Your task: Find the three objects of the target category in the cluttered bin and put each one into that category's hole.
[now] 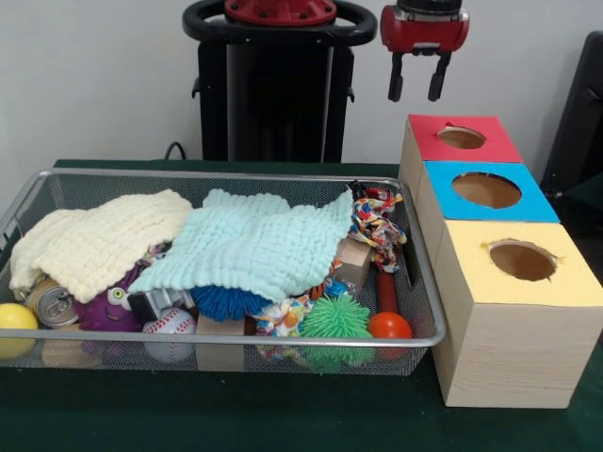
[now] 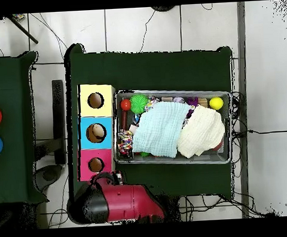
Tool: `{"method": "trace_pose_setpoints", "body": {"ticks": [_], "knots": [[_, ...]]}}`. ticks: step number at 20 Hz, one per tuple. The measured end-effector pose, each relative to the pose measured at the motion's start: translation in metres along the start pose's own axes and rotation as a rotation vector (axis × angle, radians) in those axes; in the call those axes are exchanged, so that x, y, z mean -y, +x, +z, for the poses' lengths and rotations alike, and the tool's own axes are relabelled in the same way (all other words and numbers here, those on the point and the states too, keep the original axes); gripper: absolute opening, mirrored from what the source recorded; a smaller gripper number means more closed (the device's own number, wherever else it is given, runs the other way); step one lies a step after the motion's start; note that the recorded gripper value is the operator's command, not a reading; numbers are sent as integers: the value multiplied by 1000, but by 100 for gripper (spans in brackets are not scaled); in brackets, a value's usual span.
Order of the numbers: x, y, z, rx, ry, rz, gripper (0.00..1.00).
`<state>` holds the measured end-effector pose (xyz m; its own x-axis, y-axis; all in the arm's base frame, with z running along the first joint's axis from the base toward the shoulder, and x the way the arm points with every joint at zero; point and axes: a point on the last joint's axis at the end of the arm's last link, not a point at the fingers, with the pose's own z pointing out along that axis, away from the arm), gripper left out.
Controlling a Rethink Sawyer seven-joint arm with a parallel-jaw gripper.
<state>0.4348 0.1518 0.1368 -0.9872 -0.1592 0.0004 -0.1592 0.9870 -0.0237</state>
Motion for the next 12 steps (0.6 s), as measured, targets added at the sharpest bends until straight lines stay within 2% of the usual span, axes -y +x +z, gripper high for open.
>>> {"method": "trace_pose_setpoints", "body": {"ticks": [6, 12], "knots": [[18, -11, -16, 44, 25, 47, 100], [28, -16, -23, 65, 47, 76, 100]]}}
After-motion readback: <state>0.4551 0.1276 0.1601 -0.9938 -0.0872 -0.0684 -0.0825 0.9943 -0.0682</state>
